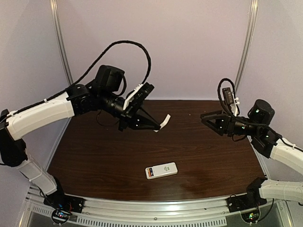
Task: Load the batteries into the remote control
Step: Pick up the battery cover from the center of the board, then pass from the left arm to the right
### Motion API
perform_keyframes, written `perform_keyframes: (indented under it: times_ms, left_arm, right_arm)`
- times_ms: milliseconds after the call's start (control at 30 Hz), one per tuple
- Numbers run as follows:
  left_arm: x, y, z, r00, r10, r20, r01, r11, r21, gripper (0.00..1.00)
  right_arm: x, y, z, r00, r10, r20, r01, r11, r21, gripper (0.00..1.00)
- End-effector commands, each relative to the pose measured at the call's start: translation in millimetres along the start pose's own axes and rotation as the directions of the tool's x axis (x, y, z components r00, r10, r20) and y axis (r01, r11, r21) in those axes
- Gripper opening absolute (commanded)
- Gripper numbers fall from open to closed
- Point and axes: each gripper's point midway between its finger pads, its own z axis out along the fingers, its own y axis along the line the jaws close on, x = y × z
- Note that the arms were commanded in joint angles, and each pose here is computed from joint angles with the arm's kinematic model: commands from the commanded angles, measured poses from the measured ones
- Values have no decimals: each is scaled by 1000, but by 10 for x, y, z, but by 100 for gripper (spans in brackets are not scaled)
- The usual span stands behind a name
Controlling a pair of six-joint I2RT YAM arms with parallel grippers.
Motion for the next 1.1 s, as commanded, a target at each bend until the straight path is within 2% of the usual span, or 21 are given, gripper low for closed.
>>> perform_keyframes:
  times_ms: [0,133,400,633,1067]
  left_arm:
    - [-349,-452,-62,989,-6,145,-26,976,216,0]
    - [-497,-703,-25,984,-4,177,-49,954,295,0]
    - [-649,-1075,73,978,-1,208,-88,904,419,0]
    - [-772,-1254,83,970,10,242,-130,864,486,0]
    - [-734,-1234,144,972,-3,234,-118,859,499,0]
  right_arm:
    - [-224,665,85,979,-198,46,203,958,-202,61]
    - [-355,1053,169,960,-267,81,279,907,-316,60]
    - [-243,1604,387,933,-358,38,328,802,-498,50]
    - [-142,1905,458,893,-449,30,392,743,-542,45]
    - [72,2038,738,860,-509,-6,410,699,-586,43]
